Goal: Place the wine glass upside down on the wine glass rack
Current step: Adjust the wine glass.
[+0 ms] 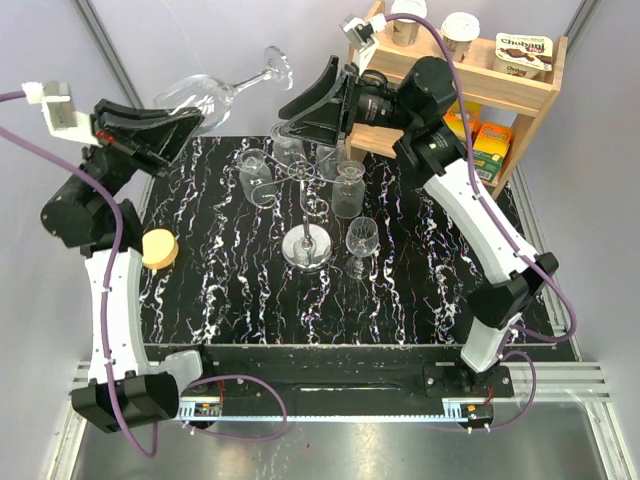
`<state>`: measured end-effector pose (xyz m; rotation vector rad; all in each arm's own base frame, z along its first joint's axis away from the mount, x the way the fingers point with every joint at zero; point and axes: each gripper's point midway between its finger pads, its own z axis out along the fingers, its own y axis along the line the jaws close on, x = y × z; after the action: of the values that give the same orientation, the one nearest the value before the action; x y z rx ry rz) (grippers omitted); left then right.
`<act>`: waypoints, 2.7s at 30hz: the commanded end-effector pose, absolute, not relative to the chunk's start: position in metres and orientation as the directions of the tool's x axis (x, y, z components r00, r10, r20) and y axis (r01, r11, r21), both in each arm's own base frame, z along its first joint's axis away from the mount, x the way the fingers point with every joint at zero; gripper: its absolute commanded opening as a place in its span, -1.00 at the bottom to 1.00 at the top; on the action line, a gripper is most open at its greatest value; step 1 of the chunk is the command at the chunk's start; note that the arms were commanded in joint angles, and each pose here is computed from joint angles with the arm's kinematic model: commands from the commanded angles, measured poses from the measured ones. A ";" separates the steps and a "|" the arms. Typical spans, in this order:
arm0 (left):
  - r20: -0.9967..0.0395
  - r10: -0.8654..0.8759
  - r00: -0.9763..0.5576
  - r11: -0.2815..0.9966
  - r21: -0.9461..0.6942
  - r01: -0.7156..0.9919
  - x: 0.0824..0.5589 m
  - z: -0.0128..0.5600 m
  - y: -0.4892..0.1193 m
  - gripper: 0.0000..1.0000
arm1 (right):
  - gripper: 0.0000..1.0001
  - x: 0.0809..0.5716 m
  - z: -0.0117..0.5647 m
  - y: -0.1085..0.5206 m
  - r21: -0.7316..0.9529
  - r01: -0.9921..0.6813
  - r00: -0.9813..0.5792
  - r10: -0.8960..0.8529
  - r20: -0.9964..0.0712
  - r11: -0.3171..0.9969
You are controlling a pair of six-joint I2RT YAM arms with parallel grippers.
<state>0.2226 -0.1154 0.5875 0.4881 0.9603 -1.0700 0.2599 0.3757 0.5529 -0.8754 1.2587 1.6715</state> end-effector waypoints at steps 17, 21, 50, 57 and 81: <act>-0.828 -0.532 0.178 0.360 -0.031 0.933 0.228 0.617 -0.140 -1.00 | 0.65 0.259 0.556 0.390 0.204 -0.972 -0.181 0.178 -0.967 0.117; -0.840 -0.518 0.163 0.315 -0.010 0.949 0.227 0.605 -0.153 -1.00 | 0.64 0.243 0.567 0.393 0.251 -0.968 -0.242 0.210 -0.947 0.018; -0.843 -0.515 0.153 0.118 0.107 0.987 0.184 0.552 -0.189 -1.00 | 0.64 0.333 0.538 0.380 0.334 -0.921 -0.281 0.249 -0.927 0.202; -0.837 -0.526 0.152 0.103 0.115 0.988 0.175 0.557 -0.189 -1.00 | 0.66 0.353 0.558 0.359 0.530 -0.832 -0.431 0.411 -0.803 0.163; -0.753 -0.626 0.201 0.120 0.161 0.980 0.176 0.618 -0.165 -1.00 | 0.60 0.346 0.574 0.380 0.593 -0.790 -0.475 0.457 -0.752 0.155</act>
<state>0.2486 -0.1675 0.5734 0.6044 0.8705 -1.3048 0.3150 0.3711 0.5929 -0.4774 1.3299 1.5846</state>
